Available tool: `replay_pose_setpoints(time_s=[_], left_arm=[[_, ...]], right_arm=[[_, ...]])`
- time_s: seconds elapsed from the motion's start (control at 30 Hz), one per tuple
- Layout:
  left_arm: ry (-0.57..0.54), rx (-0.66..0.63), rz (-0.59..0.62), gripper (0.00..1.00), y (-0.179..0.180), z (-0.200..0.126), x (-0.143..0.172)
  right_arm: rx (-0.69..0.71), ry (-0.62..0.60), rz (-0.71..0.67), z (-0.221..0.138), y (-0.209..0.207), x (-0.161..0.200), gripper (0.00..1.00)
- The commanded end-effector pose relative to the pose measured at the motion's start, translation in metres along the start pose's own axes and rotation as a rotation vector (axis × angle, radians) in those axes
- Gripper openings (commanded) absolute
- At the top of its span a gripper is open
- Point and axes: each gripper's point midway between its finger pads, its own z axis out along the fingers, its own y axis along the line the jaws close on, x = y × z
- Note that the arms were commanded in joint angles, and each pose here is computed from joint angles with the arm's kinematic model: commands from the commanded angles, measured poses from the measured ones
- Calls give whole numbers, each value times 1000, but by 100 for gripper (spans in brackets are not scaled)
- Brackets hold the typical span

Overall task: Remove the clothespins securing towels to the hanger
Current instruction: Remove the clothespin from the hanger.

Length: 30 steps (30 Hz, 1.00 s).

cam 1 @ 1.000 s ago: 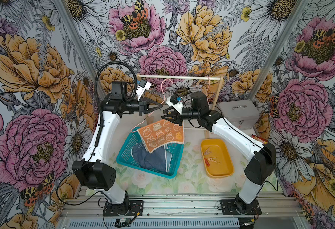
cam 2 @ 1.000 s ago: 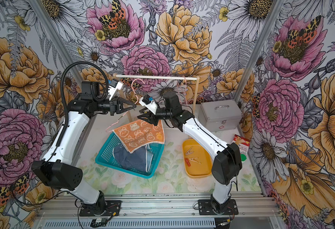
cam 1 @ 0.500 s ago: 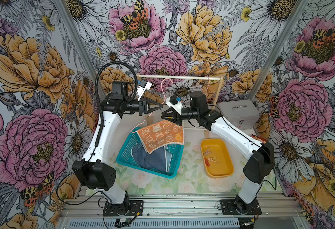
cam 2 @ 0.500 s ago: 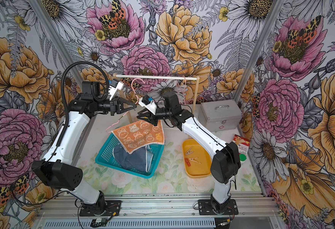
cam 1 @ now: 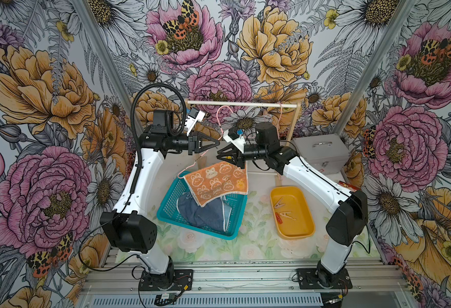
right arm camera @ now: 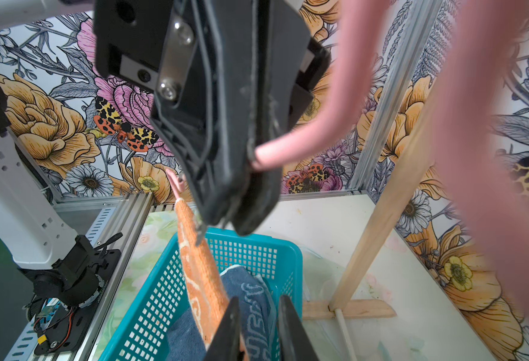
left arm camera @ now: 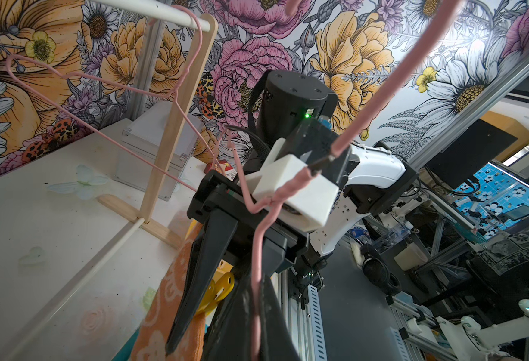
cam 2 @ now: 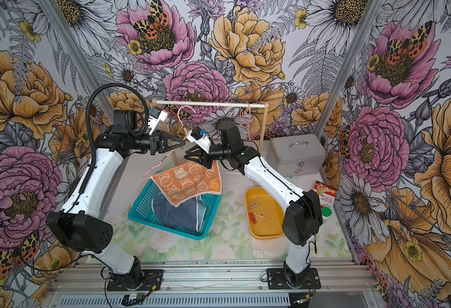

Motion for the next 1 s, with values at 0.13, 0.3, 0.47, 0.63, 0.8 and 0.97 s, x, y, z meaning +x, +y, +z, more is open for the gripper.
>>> replay_pose_setpoints(time_s=[0.13, 0.3, 0.47, 0.63, 0.8, 0.97], left_arm=[[-5, -45, 17, 0, 18, -4, 0], [-5, -85, 10, 0, 24, -8, 1], [5, -95, 11, 0, 25, -4, 4], [15, -113, 11, 0, 27, 0, 6], [25, -132, 12, 0, 29, 3, 8], [26, -146, 17, 0, 29, 2, 9]], right_arm=[[83, -22, -14, -17, 6, -22, 0], [122, -29, -19, -26, 8, -29, 0], [176, -43, -14, -30, 2, -40, 0], [211, -67, -6, -28, -4, -53, 0], [249, -97, 56, -21, -17, -62, 0], [203, -100, 70, -7, -11, -62, 0]])
